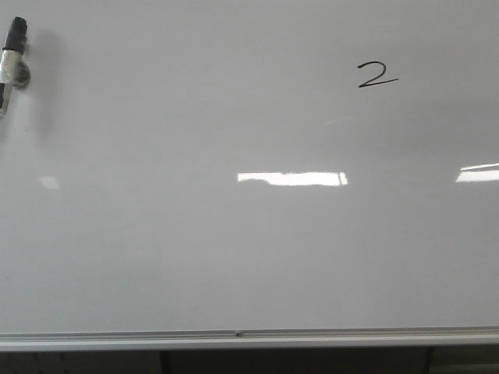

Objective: Write number 2 on whiteboard

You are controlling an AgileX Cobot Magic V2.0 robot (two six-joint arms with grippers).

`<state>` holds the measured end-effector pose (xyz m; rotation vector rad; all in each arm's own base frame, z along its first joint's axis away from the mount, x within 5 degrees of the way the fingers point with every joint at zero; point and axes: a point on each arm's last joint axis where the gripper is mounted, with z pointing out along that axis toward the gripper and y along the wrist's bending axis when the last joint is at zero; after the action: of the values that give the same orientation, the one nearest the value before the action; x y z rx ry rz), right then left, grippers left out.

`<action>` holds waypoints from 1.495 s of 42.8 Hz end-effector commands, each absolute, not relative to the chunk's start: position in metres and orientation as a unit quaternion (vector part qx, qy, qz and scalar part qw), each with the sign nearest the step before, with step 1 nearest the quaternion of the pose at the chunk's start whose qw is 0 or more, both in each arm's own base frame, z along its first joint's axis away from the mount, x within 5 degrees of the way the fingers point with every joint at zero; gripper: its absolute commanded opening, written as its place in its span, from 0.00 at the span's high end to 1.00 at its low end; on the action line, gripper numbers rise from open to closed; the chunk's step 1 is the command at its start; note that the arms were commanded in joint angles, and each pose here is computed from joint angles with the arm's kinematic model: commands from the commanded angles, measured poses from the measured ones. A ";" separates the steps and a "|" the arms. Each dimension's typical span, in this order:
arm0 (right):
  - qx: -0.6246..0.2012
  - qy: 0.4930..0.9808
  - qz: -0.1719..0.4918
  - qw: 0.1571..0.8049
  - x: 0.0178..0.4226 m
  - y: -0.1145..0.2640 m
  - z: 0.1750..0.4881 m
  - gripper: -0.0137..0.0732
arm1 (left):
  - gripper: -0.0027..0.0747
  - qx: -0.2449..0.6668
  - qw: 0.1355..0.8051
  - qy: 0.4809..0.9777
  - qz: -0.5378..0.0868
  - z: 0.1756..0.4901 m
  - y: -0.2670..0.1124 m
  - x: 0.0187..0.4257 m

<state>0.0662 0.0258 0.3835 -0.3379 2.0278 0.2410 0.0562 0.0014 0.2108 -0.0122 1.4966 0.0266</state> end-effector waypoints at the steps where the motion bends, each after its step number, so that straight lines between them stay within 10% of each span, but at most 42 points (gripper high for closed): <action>1: -0.132 0.816 0.099 0.555 0.068 0.025 0.398 0.86 | 0.99 -0.011 0.759 0.651 0.009 0.209 0.002 0.055; 44: -0.013 0.657 0.022 0.754 0.054 0.003 0.215 0.86 | 0.99 -0.011 0.759 0.651 0.009 0.209 0.002 0.055; 64: -0.013 0.663 0.022 0.748 0.055 0.003 0.210 0.86 | 0.99 -0.011 0.759 0.651 0.009 0.209 0.002 0.055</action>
<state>0.0565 0.0037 0.1997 -0.0329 1.5584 0.0641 0.0561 0.0014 0.2110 -0.0123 1.4941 0.0267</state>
